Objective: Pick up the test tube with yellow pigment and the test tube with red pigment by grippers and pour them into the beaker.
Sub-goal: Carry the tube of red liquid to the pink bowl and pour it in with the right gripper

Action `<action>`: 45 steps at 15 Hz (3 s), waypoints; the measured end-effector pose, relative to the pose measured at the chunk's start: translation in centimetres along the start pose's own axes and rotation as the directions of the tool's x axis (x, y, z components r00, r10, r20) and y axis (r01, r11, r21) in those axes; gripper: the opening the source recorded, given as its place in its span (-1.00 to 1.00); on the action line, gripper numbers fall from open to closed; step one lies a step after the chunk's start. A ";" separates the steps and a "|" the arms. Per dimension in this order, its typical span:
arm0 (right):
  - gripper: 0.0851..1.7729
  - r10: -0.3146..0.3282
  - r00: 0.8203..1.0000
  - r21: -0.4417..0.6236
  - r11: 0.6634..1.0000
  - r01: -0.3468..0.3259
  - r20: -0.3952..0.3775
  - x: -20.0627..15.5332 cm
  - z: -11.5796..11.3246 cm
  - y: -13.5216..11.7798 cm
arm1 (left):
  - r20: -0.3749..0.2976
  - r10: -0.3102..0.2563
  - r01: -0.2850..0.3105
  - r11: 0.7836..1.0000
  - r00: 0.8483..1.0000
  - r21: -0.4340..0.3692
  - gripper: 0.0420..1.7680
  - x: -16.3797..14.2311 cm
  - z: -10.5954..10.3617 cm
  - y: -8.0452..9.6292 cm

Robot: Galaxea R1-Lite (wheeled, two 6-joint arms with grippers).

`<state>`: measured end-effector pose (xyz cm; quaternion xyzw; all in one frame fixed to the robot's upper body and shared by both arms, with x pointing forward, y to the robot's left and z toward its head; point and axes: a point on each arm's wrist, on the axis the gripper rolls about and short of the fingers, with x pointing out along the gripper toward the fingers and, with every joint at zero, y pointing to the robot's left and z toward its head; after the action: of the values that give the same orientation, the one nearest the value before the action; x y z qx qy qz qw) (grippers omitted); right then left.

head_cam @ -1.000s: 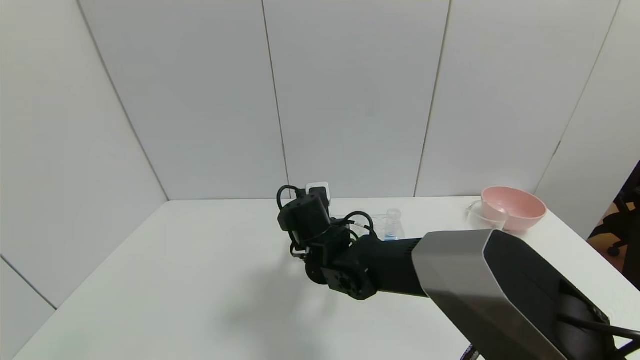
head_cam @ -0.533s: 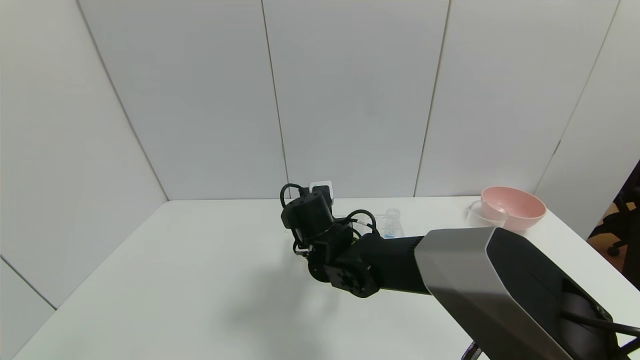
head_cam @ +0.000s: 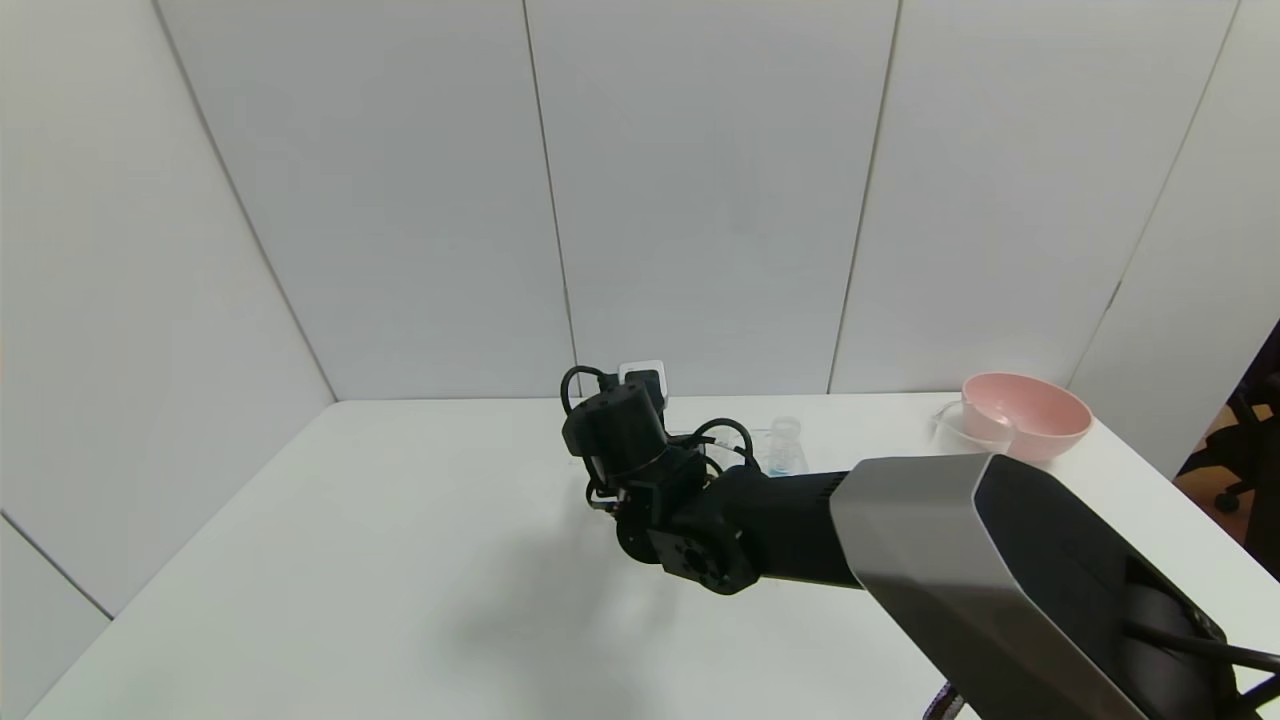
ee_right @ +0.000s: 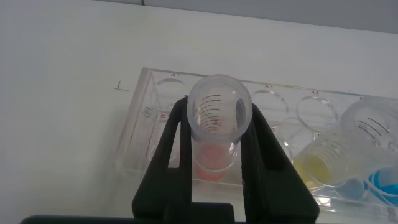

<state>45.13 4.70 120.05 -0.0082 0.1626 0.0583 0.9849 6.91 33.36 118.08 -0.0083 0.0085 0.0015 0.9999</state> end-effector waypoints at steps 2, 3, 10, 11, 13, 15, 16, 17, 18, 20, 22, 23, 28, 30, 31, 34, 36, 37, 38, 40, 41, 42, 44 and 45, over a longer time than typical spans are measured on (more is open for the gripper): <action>-0.50 -0.002 1.000 0.000 1.000 0.002 0.000 0.0 0.0 0.0 | 0.000 0.000 0.000 1.000 1.000 0.000 0.94 0.0 0.0 0.0; -0.50 -0.001 1.000 0.002 1.000 0.001 0.002 0.0 0.2 -0.1 | 0.000 0.000 0.000 1.000 1.000 0.000 0.94 0.0 0.0 0.0; -0.50 0.024 0.997 -0.008 1.000 -0.024 0.072 -2.5 4.5 -0.7 | 0.000 0.000 0.000 1.000 1.000 0.000 0.94 0.0 0.0 0.0; -0.50 0.028 0.996 -0.012 1.000 -0.027 0.083 -3.0 5.2 -0.8 | 0.000 0.000 0.000 1.000 1.000 0.000 0.94 0.0 0.0 0.0; -0.50 0.037 0.994 -0.013 0.999 -0.036 0.106 -4.0 6.7 -1.0 | 0.000 0.000 0.000 1.000 1.000 0.000 0.94 0.0 0.0 0.0; -0.50 0.042 0.993 -0.015 0.999 -0.041 0.107 -5.0 7.6 -1.3 | 0.000 0.000 0.000 1.000 1.000 0.000 0.94 0.0 0.0 0.0; -0.50 0.045 0.993 -0.016 0.999 -0.044 0.107 -5.4 7.9 -1.4 | 0.000 0.000 0.000 1.000 1.000 0.000 0.94 0.0 0.0 0.0; -0.50 0.051 0.994 -0.022 0.999 -0.049 0.101 -5.9 8.0 -1.6 | 0.000 0.000 0.000 1.000 1.000 0.000 0.94 0.0 0.0 0.0; -0.50 0.065 0.994 -0.034 0.997 -0.062 0.088 -6.4 7.9 -1.7 | 0.000 0.000 0.000 1.000 1.000 0.000 0.94 0.0 0.0 0.0; -0.50 0.114 0.992 -0.066 0.992 -0.111 0.046 -7.4 7.3 -2.1 | 0.000 0.000 0.000 1.000 1.000 0.000 0.94 0.0 0.0 0.0; -0.50 0.181 0.983 -0.109 0.978 -0.181 -0.012 -8.6 6.5 -2.8 | 0.000 0.000 0.000 1.000 1.000 0.000 0.94 0.0 0.0 0.0; -0.50 0.213 0.976 -0.128 0.968 -0.217 -0.041 -9.3 6.2 -3.2 | 0.000 0.000 0.000 1.000 1.000 0.000 0.94 0.0 0.0 0.0; -0.50 0.377 0.911 -0.180 0.897 -0.405 -0.170 -12.6 5.4 -7.4 | 0.000 0.000 0.000 1.000 1.000 0.000 0.94 0.0 0.0 0.0; -0.50 0.440 0.873 -0.188 0.858 -0.478 -0.212 -13.6 5.5 -10.2 | 0.000 0.000 0.000 1.000 1.000 0.000 0.94 0.0 0.0 0.0; -0.50 0.465 0.857 -0.189 0.842 -0.506 -0.224 -14.0 5.7 -11.6 | 0.000 0.000 0.000 1.000 1.000 0.000 0.94 0.0 0.0 0.0; -0.50 0.483 0.844 -0.205 0.824 -0.529 -0.234 -14.5 6.3 -16.5 | 0.000 0.000 0.000 1.000 1.000 0.000 0.94 0.0 0.0 0.0; -0.50 0.487 0.843 -0.205 0.823 -0.530 -0.226 -14.6 6.8 -19.7 | 0.000 0.000 0.000 1.000 1.000 0.000 0.94 0.0 0.0 0.0; -0.50 0.496 0.840 -0.191 0.822 -0.536 -0.221 -14.6 7.0 -21.1 | 0.000 0.000 0.000 1.000 1.000 0.000 0.94 0.0 0.0 0.0; -0.50 0.505 0.836 -0.175 0.822 -0.541 -0.212 -14.5 7.3 -22.3 | 0.000 0.000 0.000 1.000 1.000 0.000 0.94 0.0 0.0 0.0; -0.50 0.527 0.827 -0.144 0.819 -0.556 -0.195 -14.3 7.8 -24.7 | 0.000 0.000 0.000 1.000 1.000 0.000 0.94 0.0 0.0 0.0; -0.50 0.527 0.827 -0.145 0.819 -0.555 -0.195 -14.2 7.9 -25.8 | 0.000 0.000 0.000 1.000 1.000 0.000 0.94 0.0 0.0 0.0; -0.50 0.519 0.832 -0.163 0.820 -0.549 -0.194 -14.0 8.1 -27.1 | 0.000 0.000 0.000 1.000 1.000 0.000 0.94 0.0 0.0 0.0; -0.50 0.504 0.840 -0.198 0.819 -0.539 -0.202 -13.8 8.1 -29.4 | 0.000 0.000 0.000 1.000 1.000 0.000 0.94 0.0 0.0 0.0; -0.50 0.499 0.843 -0.211 0.818 -0.535 -0.202 -13.8 8.2 -30.7 | 0.000 0.000 0.000 1.000 1.000 0.000 0.94 0.0 0.0 0.0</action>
<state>38.41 -27.03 132.17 -0.0960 0.2171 0.3439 0.9085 6.91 33.36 118.08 -0.0085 0.0085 0.0015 0.9999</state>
